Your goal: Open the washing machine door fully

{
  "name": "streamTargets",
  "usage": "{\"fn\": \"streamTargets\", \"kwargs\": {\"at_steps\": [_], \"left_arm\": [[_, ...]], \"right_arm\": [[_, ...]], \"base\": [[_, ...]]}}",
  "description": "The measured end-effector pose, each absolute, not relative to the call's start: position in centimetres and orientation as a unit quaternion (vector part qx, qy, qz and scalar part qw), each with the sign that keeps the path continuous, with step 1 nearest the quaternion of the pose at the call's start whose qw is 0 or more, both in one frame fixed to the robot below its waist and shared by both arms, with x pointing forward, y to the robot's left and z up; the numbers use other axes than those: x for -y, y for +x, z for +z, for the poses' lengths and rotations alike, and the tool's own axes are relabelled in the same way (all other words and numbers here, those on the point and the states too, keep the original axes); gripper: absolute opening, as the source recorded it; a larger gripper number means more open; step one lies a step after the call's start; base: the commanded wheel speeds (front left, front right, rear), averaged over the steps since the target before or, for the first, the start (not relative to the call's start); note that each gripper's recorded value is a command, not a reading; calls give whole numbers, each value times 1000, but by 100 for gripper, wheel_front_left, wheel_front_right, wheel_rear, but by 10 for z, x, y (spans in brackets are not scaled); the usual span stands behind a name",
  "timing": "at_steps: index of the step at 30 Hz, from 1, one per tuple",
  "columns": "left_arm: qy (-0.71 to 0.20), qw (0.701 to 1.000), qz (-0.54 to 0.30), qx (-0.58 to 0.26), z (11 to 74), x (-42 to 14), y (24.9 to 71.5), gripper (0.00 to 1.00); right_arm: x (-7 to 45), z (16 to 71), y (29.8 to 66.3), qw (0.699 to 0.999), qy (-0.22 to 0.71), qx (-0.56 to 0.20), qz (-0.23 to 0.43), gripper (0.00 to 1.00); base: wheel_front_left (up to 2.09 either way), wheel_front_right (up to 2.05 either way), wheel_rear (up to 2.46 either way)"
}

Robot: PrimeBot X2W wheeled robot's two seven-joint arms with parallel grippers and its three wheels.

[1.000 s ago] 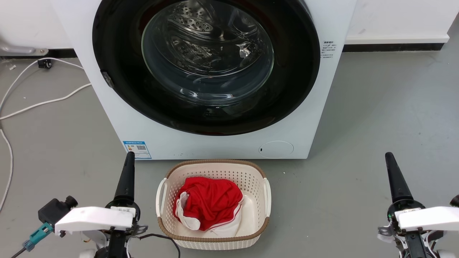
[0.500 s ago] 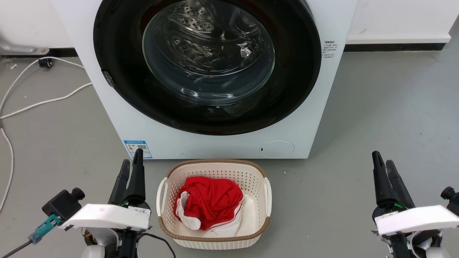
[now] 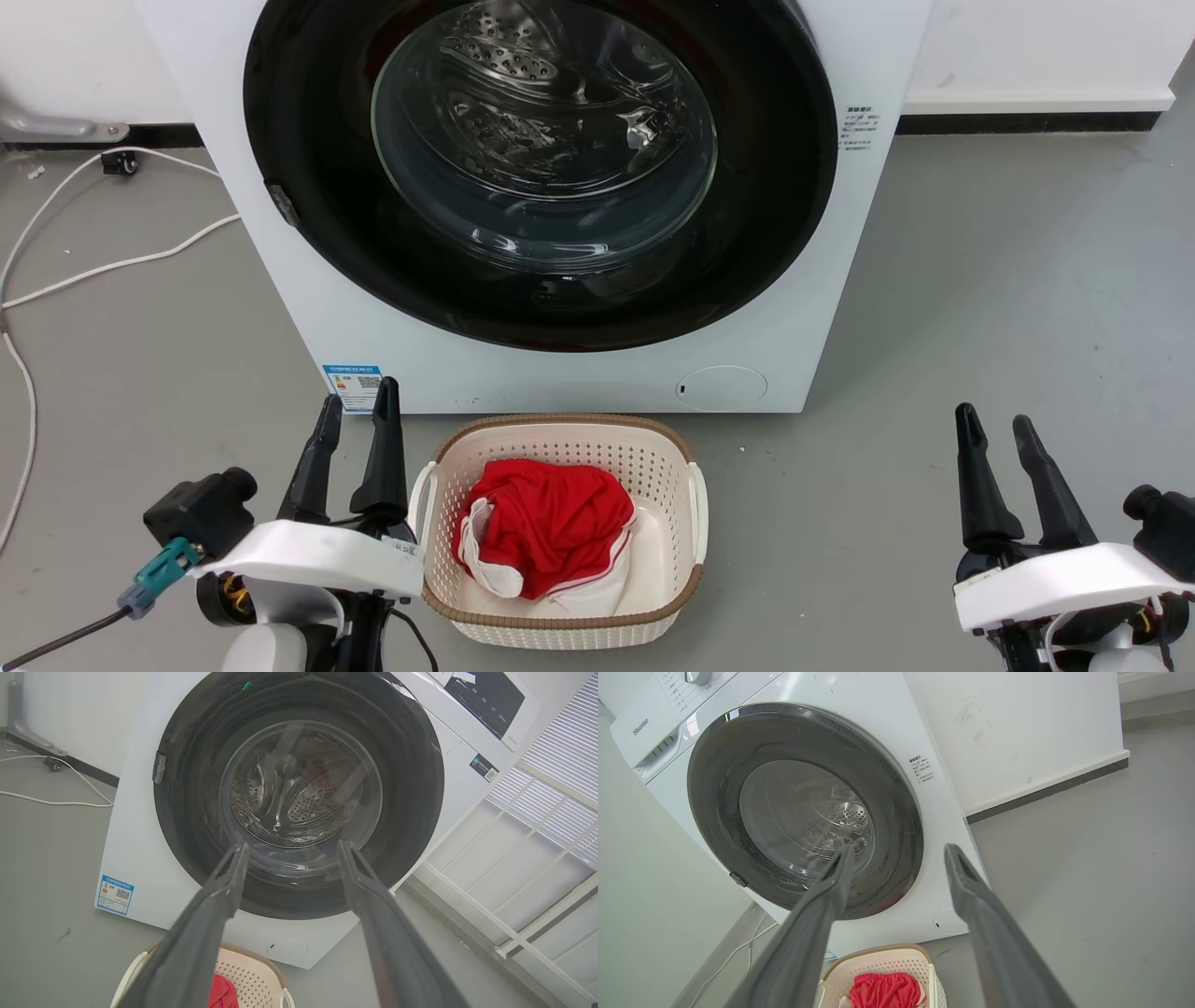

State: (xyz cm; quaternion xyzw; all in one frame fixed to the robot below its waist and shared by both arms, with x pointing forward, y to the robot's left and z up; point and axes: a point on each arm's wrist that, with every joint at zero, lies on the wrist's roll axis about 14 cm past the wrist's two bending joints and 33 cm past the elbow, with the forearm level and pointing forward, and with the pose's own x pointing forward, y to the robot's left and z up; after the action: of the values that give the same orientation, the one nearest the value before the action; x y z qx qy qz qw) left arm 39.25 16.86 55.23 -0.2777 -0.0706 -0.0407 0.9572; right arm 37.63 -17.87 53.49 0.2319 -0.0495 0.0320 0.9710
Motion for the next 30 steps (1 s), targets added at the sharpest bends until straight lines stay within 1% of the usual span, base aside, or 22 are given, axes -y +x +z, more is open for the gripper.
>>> {"fn": "streamTargets", "kwargs": {"at_steps": [12,30], "left_arm": [[-198,977,-36,71,548,-168,393,100],[-105,991,-40,78,547,-165,394,100]], "right_arm": [[173,536,375,985,159,51,43,100],[169,531,372,995,74,40,50,100]], "base": [[0,0,0],[0,0,0]]}}
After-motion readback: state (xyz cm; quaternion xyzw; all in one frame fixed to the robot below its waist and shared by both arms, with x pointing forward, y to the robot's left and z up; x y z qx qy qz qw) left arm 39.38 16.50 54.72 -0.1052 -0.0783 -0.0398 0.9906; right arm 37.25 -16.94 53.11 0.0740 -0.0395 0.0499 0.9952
